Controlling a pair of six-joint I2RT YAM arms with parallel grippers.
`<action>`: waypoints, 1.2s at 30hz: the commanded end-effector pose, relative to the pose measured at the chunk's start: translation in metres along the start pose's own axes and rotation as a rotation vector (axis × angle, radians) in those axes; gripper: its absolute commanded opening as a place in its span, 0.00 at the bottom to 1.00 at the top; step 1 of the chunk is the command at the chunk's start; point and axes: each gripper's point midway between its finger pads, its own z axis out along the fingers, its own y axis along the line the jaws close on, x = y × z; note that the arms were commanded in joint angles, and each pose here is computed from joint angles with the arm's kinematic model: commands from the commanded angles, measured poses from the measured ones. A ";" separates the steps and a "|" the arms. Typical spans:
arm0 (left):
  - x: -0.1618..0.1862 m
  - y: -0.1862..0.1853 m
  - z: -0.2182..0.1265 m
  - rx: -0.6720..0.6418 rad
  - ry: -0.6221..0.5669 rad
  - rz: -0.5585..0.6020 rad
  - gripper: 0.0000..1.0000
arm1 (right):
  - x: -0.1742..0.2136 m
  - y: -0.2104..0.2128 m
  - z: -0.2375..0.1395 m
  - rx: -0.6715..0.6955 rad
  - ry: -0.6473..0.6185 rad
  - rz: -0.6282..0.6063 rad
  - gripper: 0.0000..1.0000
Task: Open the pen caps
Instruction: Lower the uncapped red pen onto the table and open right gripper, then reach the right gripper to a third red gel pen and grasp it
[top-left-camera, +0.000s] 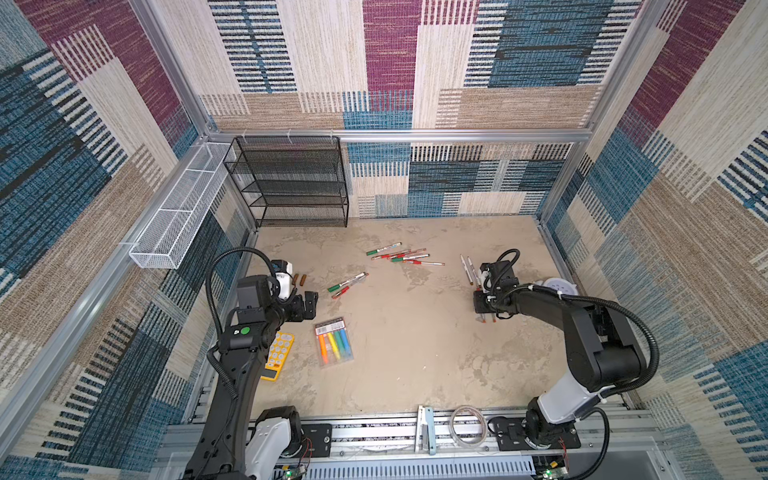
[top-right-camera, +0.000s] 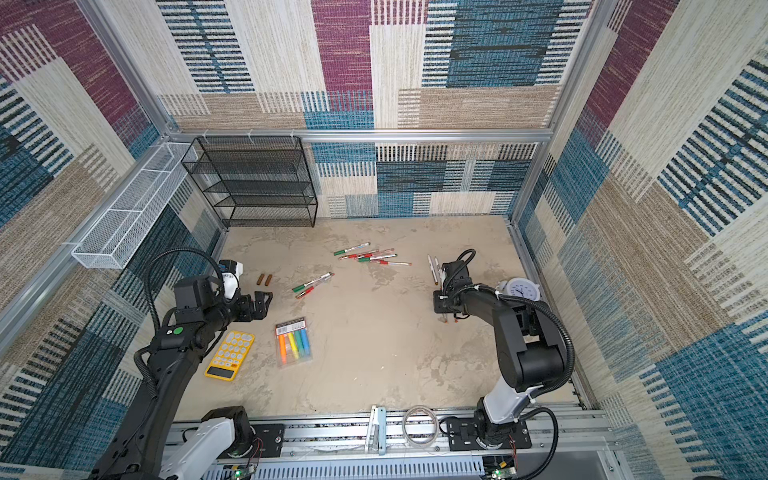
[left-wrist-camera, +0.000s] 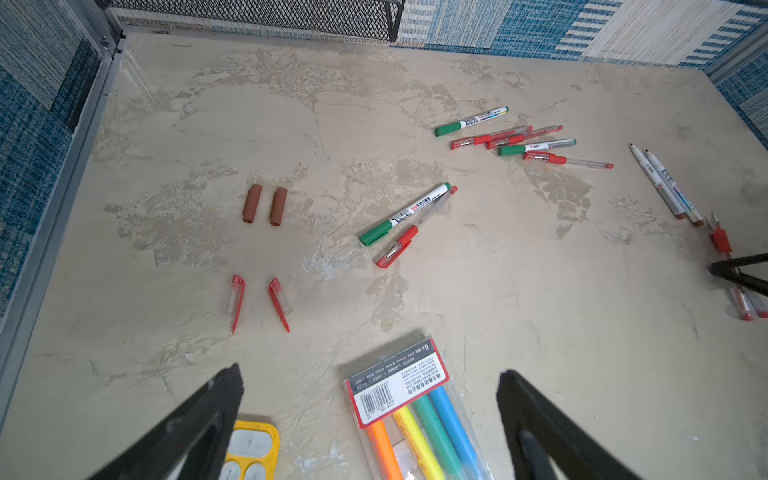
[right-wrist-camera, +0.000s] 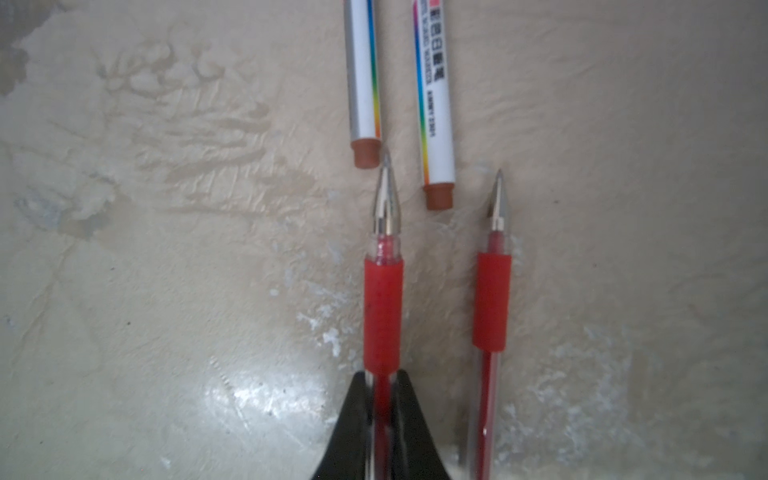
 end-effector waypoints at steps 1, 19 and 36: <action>-0.008 0.000 -0.001 0.000 -0.033 0.027 0.99 | -0.005 -0.003 0.004 0.018 -0.006 -0.018 0.18; -0.008 0.012 -0.001 -0.045 -0.034 0.013 0.99 | -0.054 0.029 -0.066 -0.078 -0.143 -0.025 0.40; -0.007 0.014 -0.006 -0.062 -0.055 0.028 0.99 | -0.106 0.204 -0.044 -0.434 -0.210 -0.177 0.69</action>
